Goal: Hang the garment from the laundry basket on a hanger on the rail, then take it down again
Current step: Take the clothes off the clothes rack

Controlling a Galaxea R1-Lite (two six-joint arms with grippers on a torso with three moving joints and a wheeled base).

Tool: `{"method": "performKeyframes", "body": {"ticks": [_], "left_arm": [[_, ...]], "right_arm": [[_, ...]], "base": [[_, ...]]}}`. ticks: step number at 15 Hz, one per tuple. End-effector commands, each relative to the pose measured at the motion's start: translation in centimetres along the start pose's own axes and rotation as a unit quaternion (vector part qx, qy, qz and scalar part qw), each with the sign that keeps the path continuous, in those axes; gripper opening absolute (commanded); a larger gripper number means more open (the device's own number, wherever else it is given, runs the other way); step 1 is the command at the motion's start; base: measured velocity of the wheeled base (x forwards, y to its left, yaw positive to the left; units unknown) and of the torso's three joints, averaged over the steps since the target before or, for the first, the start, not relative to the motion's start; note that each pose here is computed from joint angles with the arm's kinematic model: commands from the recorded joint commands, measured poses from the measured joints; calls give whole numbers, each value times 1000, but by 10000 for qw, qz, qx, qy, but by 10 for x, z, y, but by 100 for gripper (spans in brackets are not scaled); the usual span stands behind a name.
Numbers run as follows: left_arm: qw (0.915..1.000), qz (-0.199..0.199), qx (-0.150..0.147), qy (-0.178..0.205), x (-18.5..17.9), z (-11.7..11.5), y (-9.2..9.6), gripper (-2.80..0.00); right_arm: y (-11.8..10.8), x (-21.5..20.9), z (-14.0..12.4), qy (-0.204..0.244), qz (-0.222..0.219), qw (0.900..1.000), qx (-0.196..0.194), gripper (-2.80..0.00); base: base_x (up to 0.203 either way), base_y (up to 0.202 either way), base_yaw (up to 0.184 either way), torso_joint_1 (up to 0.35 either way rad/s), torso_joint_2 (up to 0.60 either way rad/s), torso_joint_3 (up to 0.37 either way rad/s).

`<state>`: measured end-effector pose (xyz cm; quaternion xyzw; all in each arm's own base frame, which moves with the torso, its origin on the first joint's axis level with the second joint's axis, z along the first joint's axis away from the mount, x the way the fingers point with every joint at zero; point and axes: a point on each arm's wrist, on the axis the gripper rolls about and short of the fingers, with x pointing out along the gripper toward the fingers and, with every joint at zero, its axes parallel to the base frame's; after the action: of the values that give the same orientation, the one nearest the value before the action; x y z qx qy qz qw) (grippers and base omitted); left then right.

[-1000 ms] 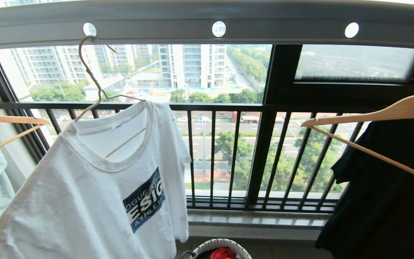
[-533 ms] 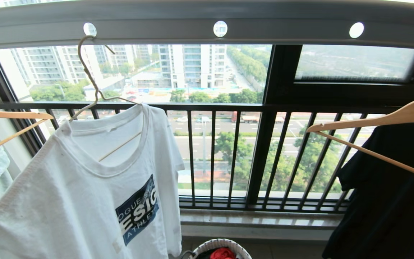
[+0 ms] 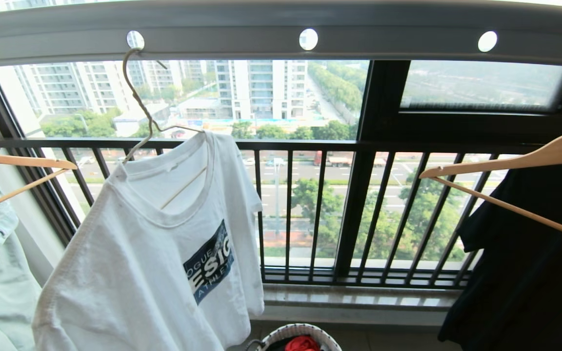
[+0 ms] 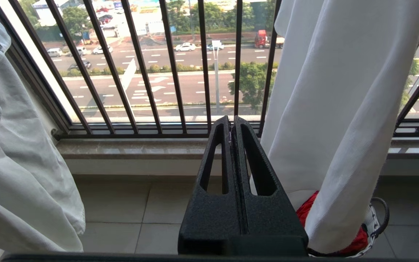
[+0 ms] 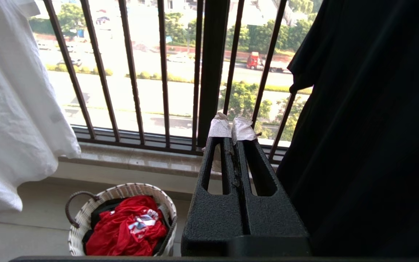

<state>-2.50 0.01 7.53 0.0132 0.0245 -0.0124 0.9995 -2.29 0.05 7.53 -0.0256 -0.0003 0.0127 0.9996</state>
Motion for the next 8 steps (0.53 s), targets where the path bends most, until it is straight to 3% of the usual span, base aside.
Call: {"method": "performKeyframes", "body": {"ticks": [1, 8], "left_arm": [[10000, -1, -2, -1, 0, 0, 0, -280], [10000, -1, -2, -1, 0, 0, 0, -280]], "right_arm": [[0, 0, 0, 8, -3, 10000, -4, -280], [0, 0, 0, 7, 4, 10000, -4, -280]], "base": [[0, 0, 0, 0, 0, 0], [0, 0, 0, 0, 0, 0]]}}
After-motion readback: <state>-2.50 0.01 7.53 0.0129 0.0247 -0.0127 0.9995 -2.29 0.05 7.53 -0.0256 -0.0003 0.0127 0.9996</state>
